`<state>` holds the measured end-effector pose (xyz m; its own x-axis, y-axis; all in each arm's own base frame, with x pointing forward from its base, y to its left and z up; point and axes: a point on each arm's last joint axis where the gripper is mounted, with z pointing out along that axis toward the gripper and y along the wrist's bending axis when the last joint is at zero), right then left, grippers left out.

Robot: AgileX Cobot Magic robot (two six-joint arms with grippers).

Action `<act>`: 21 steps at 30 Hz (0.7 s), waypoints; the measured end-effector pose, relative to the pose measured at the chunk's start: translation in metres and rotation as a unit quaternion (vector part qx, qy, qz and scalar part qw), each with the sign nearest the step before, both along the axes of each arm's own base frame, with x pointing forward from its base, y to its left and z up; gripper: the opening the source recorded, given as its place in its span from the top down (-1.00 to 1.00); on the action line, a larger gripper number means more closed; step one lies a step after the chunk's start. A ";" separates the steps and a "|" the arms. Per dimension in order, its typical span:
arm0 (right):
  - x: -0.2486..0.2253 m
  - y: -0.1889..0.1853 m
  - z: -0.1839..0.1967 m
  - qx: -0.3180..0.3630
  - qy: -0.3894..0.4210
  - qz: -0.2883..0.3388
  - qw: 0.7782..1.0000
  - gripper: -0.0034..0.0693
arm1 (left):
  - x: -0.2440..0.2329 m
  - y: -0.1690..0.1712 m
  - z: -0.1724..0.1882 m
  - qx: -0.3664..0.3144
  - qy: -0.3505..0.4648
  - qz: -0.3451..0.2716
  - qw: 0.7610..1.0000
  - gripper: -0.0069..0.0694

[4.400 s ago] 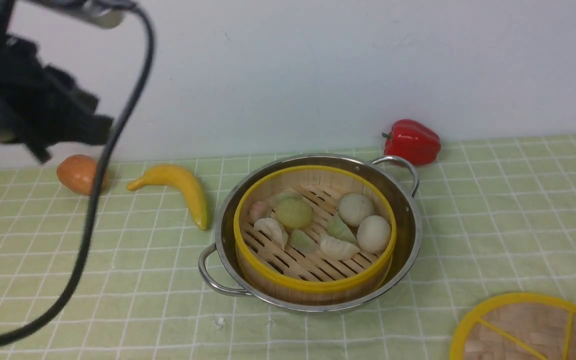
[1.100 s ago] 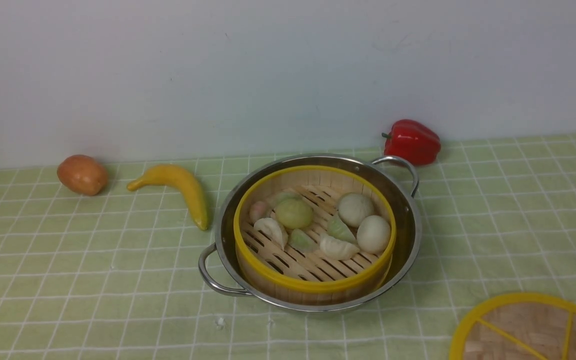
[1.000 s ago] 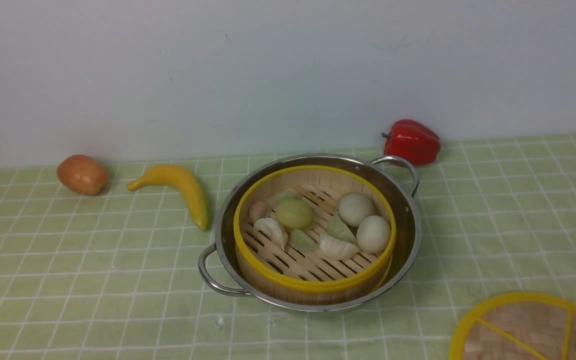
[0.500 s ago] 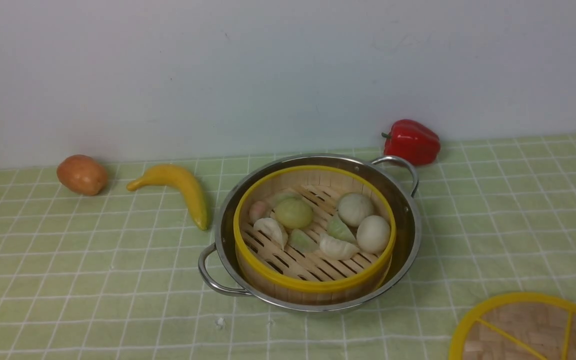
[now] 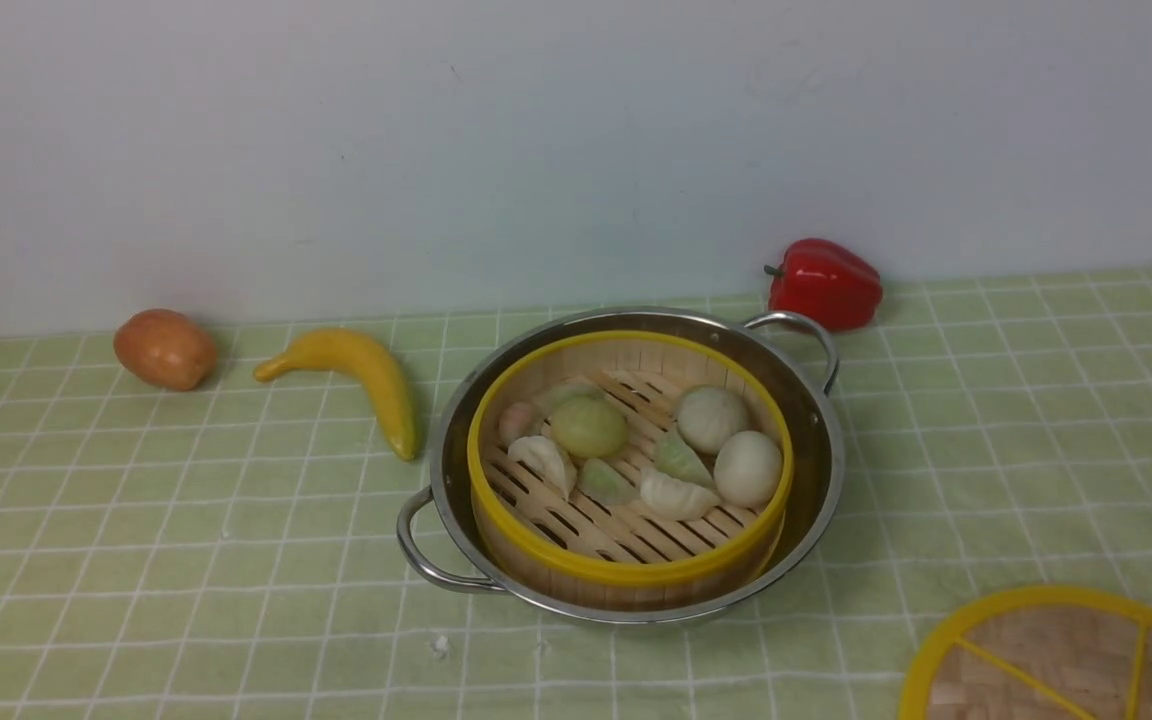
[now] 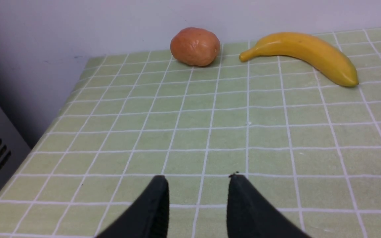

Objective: Place the steamer in the pot on the green tablecloth, and put the lid on the steamer.
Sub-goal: 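Move the gripper down to the bamboo steamer lid and grasp its center knob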

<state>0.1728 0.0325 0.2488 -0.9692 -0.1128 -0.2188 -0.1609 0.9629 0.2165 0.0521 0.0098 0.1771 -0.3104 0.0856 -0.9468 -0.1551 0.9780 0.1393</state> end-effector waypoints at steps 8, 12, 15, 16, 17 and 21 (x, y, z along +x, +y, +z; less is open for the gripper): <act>0.021 0.012 -0.013 -0.023 0.011 0.037 0.999 0.03 | 0.000 0.000 0.000 0.000 0.000 0.000 1.000 0.18; 0.025 0.022 -0.017 -0.070 0.004 0.083 0.994 0.03 | 0.000 0.000 0.000 0.000 0.000 0.000 1.000 0.18; 0.027 0.024 -0.021 -0.097 0.009 0.089 0.991 0.03 | 0.000 0.000 0.000 0.000 0.000 0.000 1.000 0.18; 0.028 0.024 -0.024 -0.109 0.014 0.088 0.990 0.03 | 0.000 0.000 0.000 0.000 0.000 0.000 1.000 0.18; 0.030 0.024 -0.026 -0.116 0.017 0.086 0.989 0.03 | 0.000 0.000 0.000 0.000 0.000 0.000 1.000 0.18; 0.037 0.025 -0.036 -0.120 0.024 0.078 0.989 0.02 | 0.000 0.000 0.000 0.000 0.000 0.000 1.000 0.18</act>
<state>0.2099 0.0580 0.2130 -0.9443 -0.3057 -0.1221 -0.3076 0.9515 -0.0035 0.0521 0.0098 0.1771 -0.3105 0.0864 -0.9466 -0.1549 0.9780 0.1400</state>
